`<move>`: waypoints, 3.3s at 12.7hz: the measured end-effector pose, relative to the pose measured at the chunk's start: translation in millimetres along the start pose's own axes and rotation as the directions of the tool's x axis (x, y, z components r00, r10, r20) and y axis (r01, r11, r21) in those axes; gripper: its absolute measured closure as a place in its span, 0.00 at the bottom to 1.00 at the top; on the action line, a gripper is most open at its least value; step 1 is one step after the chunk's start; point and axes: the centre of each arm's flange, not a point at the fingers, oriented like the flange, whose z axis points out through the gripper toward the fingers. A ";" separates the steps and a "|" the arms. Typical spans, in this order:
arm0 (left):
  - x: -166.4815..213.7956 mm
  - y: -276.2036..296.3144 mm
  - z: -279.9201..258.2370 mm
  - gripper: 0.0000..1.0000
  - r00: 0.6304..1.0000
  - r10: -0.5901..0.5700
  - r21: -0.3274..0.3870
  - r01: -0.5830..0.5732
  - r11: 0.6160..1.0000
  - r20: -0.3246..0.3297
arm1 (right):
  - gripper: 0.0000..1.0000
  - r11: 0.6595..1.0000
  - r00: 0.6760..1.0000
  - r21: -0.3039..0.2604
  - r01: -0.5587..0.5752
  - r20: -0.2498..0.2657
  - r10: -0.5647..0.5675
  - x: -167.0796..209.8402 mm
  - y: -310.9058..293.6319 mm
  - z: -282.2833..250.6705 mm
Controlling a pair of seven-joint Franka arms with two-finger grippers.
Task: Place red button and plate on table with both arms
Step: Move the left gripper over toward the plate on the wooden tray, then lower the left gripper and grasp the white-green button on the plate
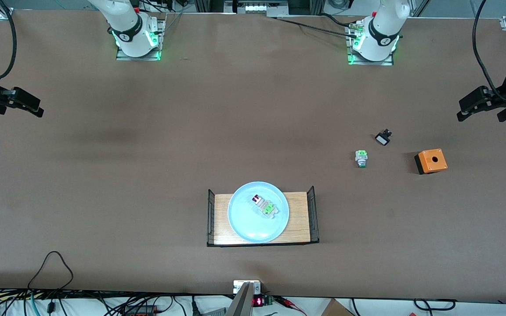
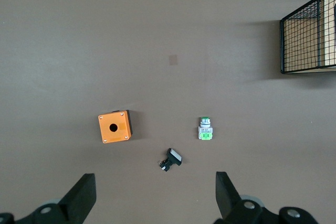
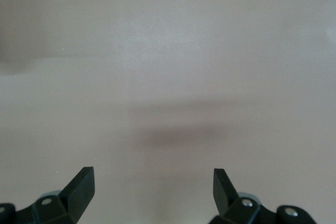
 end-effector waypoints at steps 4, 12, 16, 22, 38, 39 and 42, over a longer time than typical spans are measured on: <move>0.5 -0.2 1.5 0.00 1.000 -0.008 0.009 0.008 1.000 0.003 | 0.00 1.000 1.000 0.000 -0.011 0.001 0.011 0.0 6.3 0.5; 23.5 48.9 68.9 0.00 0.925 -0.364 0.044 0.362 0.931 0.108 | 0.00 1.000 1.000 0.000 -0.011 0.002 0.011 0.0 6.4 1.1; 57.3 122.4 82.3 0.00 0.702 -0.703 0.025 0.706 0.708 0.115 | 0.00 1.000 1.000 0.000 -0.012 0.001 0.012 0.1 6.5 1.2; 102.2 220.7 106.2 0.00 0.302 -0.947 -0.006 0.953 0.303 0.107 | 0.00 1.000 1.000 0.000 -0.011 0.001 0.011 0.1 6.4 1.2; 61.5 438.3 194.3 0.00 0.521 -0.811 -0.183 0.799 0.573 -0.266 | 0.00 1.000 1.000 0.000 -0.012 0.001 0.012 0.1 6.8 1.5; 58.8 443.8 203.0 0.00 0.533 -0.796 -0.172 0.789 0.590 -0.287 | 0.00 1.000 1.000 0.000 -0.012 0.001 0.012 0.1 6.7 1.5; 55.3 452.6 219.9 0.00 0.556 -0.762 -0.153 0.765 0.625 -0.334 | 0.00 1.000 1.000 0.000 -0.013 0.002 0.013 0.1 7.1 1.7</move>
